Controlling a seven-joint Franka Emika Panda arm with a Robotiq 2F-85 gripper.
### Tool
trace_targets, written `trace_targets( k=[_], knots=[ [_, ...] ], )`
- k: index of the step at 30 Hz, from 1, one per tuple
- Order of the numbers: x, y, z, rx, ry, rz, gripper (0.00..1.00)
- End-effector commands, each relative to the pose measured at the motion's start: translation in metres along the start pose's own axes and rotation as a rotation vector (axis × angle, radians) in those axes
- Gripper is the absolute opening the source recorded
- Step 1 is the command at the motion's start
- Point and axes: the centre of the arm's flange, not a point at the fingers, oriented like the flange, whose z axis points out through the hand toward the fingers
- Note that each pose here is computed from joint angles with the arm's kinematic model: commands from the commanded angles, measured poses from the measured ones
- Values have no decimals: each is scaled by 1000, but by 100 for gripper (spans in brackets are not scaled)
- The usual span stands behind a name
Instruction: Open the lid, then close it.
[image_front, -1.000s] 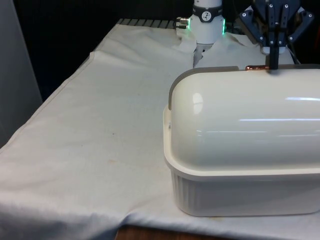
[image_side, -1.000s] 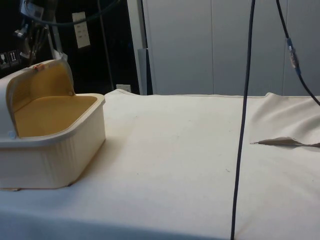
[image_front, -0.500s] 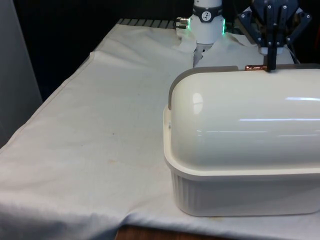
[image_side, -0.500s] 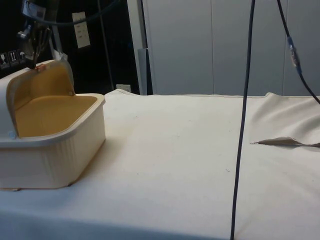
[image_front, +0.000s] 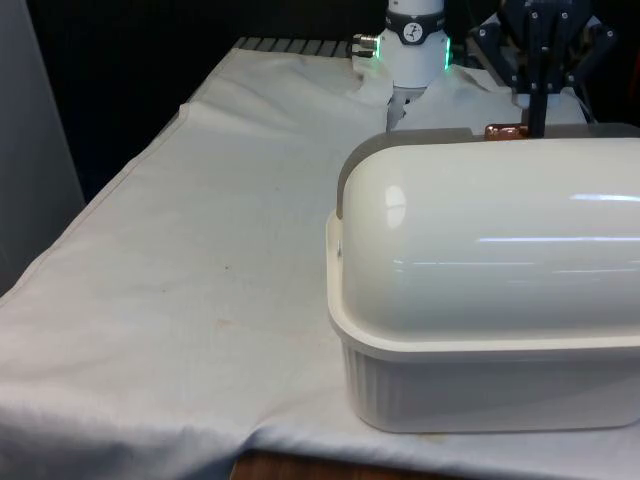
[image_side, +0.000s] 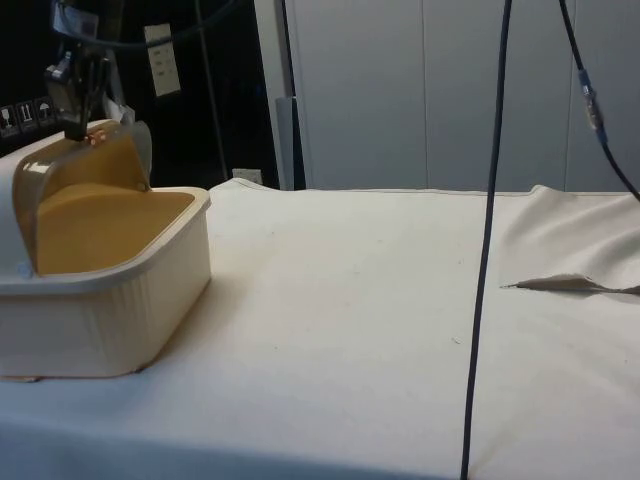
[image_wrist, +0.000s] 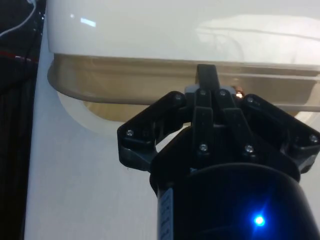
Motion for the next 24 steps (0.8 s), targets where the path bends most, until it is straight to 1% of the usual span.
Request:
trace_targets(
  k=[1, 2, 3, 4, 6, 7, 12, 13, 15, 19, 20, 21, 22, 24],
  knots=[
    [-3, -2, -2, 5, -13, 1, 0],
    [-4, -2, -2, 5, -18, 1, 0],
    [-1, -1, -1, 1, -10, -1, 0],
    [-5, -2, -2, 6, -29, 1, 0],
    [-6, -2, -3, 6, -34, 1, 0],
    [-7, -2, -4, 7, -45, 1, 0],
    [-10, -3, -4, 9, -75, 0, 0],
    [-8, -2, -3, 5, -69, -1, 0],
    [-13, -3, -4, 12, -96, 0, 0],
    [-16, -4, -4, 14, -123, 0, 0],
    [-18, -4, -3, 15, -138, -1, 0],
    [-19, -5, -3, 16, -147, 0, 0],
    [-16, -4, -2, 11, -133, -2, 0],
    [-21, -5, -2, 18, -161, -1, 0]
  ],
)
